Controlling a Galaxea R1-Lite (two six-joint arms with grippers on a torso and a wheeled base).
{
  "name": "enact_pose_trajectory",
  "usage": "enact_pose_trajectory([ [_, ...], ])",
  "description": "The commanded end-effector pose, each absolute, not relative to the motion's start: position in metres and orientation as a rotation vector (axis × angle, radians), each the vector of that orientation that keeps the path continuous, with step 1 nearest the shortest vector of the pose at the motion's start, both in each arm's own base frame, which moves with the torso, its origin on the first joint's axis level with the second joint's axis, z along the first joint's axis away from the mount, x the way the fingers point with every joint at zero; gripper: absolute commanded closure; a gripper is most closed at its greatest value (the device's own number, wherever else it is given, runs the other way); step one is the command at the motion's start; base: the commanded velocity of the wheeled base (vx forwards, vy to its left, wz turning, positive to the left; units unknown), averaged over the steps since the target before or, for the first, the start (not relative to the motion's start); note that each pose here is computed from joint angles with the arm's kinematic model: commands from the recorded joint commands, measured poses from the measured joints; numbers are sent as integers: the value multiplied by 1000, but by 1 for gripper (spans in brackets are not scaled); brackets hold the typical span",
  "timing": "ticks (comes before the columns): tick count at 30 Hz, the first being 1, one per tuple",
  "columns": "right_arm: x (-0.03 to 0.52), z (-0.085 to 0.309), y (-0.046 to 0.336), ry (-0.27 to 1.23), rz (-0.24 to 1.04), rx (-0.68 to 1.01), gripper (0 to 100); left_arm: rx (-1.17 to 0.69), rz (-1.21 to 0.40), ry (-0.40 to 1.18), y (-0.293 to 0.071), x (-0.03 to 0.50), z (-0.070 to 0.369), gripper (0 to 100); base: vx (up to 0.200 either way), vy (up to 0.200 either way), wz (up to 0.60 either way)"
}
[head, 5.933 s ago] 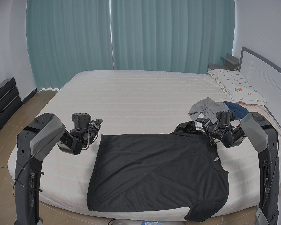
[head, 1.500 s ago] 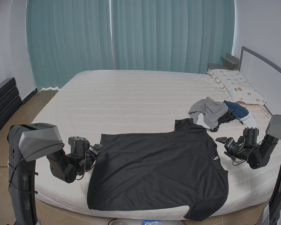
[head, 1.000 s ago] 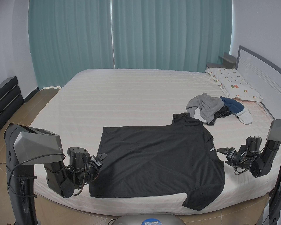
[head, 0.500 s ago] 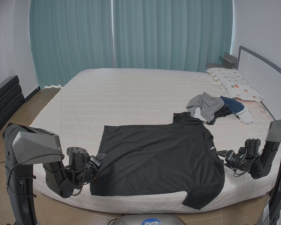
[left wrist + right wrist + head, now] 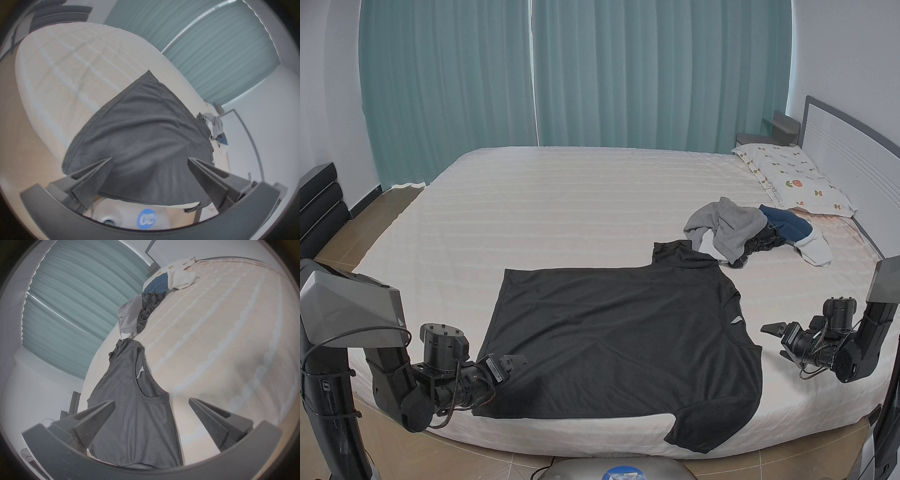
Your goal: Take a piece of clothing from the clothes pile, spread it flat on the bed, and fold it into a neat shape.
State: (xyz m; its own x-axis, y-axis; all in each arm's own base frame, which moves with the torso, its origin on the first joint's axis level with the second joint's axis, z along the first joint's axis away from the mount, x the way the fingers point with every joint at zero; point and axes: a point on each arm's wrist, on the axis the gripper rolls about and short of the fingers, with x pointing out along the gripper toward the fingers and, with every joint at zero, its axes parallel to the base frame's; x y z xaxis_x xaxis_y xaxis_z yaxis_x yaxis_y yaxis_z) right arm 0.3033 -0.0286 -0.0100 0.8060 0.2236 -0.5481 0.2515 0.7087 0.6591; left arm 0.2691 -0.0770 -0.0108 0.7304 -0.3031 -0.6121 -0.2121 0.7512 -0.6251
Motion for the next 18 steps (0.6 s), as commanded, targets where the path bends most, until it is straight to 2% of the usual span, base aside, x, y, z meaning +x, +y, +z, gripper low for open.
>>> enact_pose_trajectory([
  [1, 302, -13, -28, 663, -19, 799, 0, -621, -13, 837, -53, 253, -15, 0, 0, 0, 0],
  [12, 302, -16, -26, 674, -13, 784, 0, -416, 7, 971, -29, 238, -39, 0, 0, 0, 0],
  [18, 302, -17, -26, 677, -14, 783, 0, -395, 1, 981, -30, 237, -47, 0, 0, 0, 0],
])
